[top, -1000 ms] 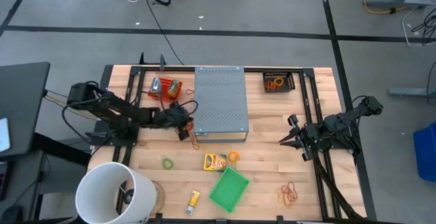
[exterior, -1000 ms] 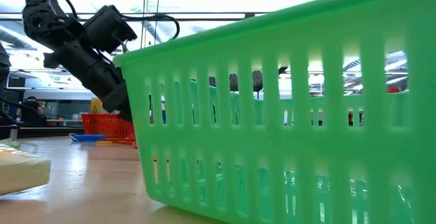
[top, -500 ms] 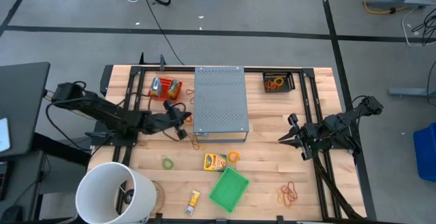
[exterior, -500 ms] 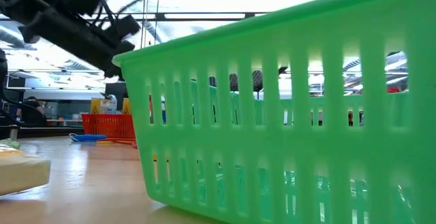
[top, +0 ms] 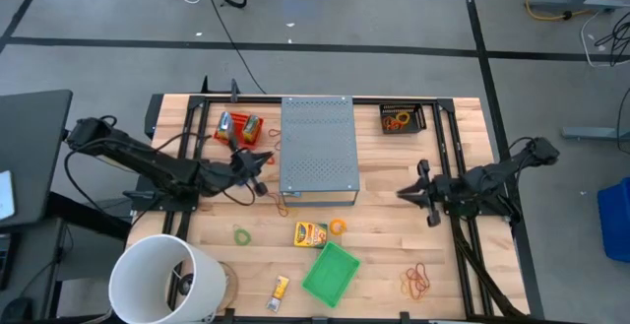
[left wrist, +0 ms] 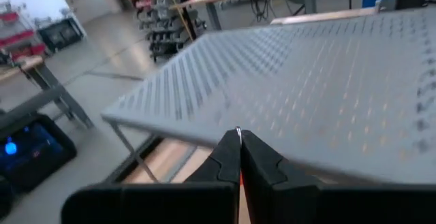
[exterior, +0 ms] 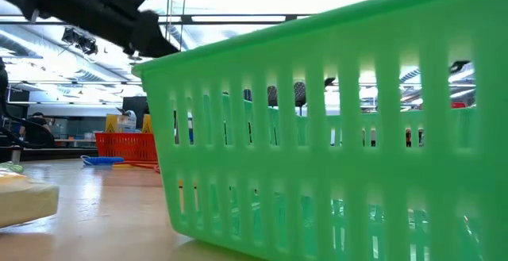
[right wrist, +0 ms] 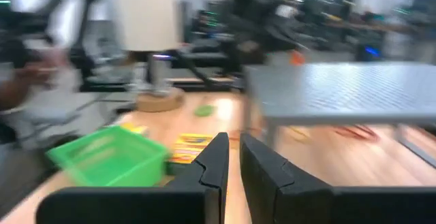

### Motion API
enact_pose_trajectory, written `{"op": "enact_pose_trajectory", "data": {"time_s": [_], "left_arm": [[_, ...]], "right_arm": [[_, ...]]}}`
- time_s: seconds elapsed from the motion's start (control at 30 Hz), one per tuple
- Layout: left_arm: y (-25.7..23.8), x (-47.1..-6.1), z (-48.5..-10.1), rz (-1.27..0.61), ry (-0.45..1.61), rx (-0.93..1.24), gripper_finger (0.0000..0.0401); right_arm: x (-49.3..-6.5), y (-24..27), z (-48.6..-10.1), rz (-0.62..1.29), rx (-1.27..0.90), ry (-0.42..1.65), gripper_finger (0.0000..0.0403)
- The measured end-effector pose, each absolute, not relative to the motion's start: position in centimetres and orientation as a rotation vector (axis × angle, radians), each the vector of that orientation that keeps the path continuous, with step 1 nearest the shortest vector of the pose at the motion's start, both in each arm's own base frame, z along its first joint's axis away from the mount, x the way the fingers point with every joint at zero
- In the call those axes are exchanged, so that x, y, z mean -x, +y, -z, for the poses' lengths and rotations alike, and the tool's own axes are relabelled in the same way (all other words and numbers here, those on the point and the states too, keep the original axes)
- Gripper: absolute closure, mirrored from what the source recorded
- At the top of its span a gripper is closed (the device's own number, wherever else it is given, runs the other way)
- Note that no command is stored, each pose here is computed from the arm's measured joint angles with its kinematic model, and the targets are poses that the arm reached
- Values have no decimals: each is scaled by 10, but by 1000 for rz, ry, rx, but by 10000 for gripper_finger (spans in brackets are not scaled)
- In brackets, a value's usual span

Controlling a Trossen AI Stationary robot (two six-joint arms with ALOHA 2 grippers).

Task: Pick & Place Office Desk Supplies
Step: Put the orange spring keychain into the black basket

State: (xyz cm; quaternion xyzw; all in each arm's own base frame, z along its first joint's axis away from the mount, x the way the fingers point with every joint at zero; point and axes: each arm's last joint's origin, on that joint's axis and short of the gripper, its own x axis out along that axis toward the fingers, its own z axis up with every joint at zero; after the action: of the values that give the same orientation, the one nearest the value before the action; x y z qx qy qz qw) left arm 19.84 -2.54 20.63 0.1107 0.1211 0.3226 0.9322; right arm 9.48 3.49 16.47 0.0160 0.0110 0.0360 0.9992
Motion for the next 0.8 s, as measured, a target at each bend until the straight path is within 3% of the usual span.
{"op": "enact_pose_trajectory", "data": {"time_s": [0.2,0.53,0.8], "left_arm": [[-33,-209,-233,-536,198,-269,400],[-34,-234,-255,-197,10,-246,400],[-15,-269,-247,-105,-68,-218,400]], "right_arm": [[-102,28,-163,61,-88,41,326],[-120,22,-180,128,11,-118,175],[-151,23,-197,125,63,-90,156]]}}
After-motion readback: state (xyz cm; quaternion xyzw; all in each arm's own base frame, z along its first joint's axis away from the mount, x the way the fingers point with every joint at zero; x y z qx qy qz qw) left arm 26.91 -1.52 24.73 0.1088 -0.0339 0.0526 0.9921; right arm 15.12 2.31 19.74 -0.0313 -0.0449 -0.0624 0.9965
